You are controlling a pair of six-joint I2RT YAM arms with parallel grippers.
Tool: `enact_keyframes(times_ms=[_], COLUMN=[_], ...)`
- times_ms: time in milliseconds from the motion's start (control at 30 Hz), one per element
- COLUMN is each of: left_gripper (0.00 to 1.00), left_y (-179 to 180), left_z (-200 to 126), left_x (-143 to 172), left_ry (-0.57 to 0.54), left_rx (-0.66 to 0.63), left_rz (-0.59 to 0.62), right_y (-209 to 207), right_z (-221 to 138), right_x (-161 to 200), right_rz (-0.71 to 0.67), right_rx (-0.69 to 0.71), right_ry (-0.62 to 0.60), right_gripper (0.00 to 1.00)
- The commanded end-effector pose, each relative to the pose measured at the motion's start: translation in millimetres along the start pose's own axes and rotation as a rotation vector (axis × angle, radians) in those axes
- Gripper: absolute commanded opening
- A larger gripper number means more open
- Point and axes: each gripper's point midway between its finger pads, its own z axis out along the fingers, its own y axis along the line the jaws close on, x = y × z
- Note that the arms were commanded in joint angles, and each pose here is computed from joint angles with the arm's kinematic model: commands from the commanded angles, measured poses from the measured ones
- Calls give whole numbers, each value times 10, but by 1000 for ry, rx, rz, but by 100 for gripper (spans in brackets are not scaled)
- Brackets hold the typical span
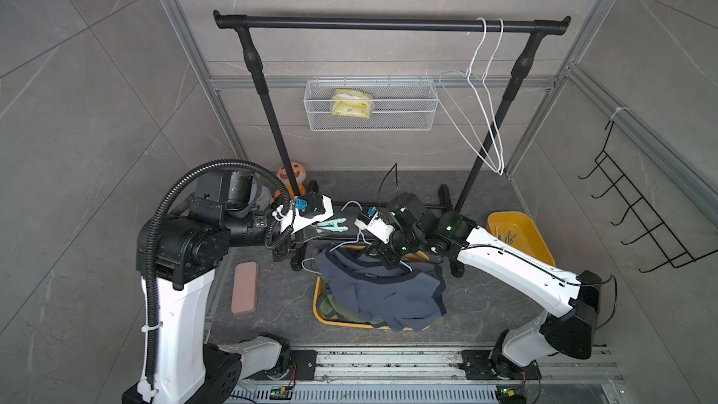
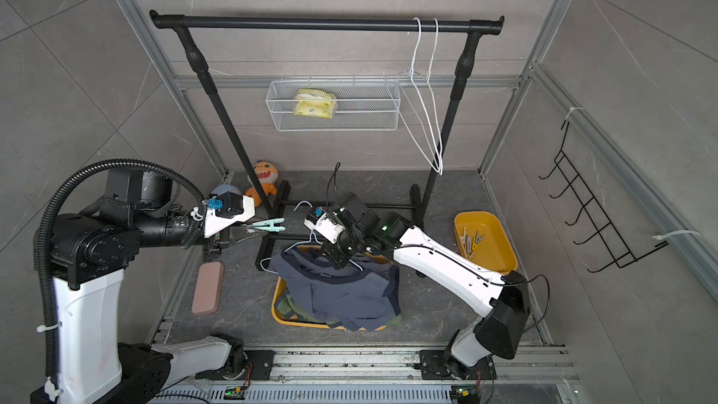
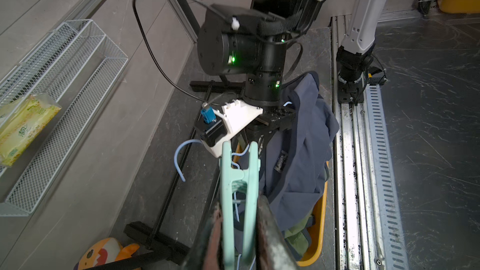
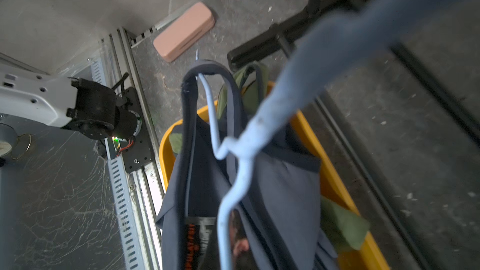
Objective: Remove the clothespins securing tank tops to the hanger
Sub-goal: Place the hanger in the basket.
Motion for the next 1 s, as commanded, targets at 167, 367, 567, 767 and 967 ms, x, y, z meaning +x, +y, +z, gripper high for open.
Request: enact_keyframes(times_ms=[167,367,567,767,967], left_gripper=[7,8,9,10,10], left_y=[-35,81,126,165,115], left_z=[132,245,326,334,351], left_x=[-60,-98,-146,-234,-295], left_ry=[-46,-68,-100,-130,-172], left_rx=[116,142,186,208,272], left_rz=[-131,-171,-221,-240,-278], right_y=[-260,-434,-584,-267,236], right_z=[456,619,167,-576,-1267], right_x=[402,596,262,-90,-418], right_rz=[215,262,242,145,13], right_rx=[-32,31,156,113,-22], right_ry=[89,148,16,-152,-307], right_gripper=[3,25,32,35,36])
